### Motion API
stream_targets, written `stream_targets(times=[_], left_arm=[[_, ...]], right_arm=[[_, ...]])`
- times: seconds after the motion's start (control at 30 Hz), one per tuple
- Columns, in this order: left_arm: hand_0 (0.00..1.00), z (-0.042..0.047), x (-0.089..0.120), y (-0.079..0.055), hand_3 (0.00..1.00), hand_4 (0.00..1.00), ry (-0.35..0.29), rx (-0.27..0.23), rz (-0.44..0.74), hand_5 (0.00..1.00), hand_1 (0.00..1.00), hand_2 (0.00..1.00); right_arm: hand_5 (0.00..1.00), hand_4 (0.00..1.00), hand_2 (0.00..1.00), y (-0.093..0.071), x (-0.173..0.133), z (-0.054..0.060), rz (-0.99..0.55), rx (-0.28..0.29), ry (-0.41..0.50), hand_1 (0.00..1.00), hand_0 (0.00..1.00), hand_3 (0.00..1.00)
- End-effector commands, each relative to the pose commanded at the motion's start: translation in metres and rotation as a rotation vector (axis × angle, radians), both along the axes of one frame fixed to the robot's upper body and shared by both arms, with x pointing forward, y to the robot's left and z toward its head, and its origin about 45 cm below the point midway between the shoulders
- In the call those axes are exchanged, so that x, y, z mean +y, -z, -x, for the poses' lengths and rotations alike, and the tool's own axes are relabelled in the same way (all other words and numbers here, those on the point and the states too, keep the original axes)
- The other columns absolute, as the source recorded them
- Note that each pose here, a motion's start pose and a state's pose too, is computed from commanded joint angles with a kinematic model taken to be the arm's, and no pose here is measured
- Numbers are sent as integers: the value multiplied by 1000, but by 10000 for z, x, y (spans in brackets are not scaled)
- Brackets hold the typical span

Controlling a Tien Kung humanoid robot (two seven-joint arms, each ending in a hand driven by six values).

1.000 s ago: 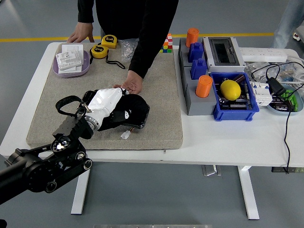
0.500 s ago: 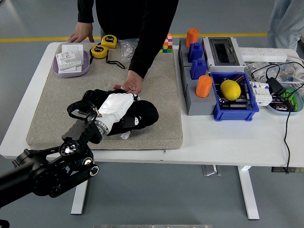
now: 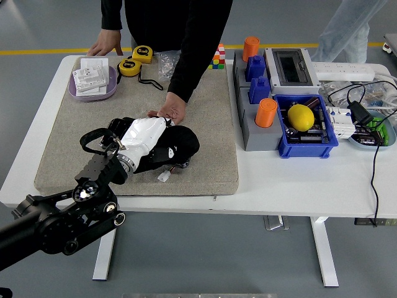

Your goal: Pick the rag up,wipe the panel,place it on the desk

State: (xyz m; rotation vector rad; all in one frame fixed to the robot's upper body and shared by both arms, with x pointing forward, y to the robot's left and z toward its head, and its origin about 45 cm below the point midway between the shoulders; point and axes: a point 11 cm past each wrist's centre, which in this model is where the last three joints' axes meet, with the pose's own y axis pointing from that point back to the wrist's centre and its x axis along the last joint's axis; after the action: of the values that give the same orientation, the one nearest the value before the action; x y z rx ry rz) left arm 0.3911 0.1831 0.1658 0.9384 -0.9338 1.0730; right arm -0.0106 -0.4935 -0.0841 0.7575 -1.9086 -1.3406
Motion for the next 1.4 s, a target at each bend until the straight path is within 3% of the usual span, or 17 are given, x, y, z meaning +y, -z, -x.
stream_targets(times=[0.5,0.7,1.4], left_arm=[[278,-167,594,-32,430,37,-172,-26,-5,2,157,516],[280,-183,781,-41,429,34,-214,-36,-20,2,156,513],[275,-207,1140,-72,426,30,-318,-61,-20,2,154,511]], right_arm=[[549,998,698,2,4,16,-1,3,3,676,740,616],[549,998,698,4,9,28,-3,5,4,676,740,617],[550,998,698,8,17,39,-5,11,-4,672,739,617]])
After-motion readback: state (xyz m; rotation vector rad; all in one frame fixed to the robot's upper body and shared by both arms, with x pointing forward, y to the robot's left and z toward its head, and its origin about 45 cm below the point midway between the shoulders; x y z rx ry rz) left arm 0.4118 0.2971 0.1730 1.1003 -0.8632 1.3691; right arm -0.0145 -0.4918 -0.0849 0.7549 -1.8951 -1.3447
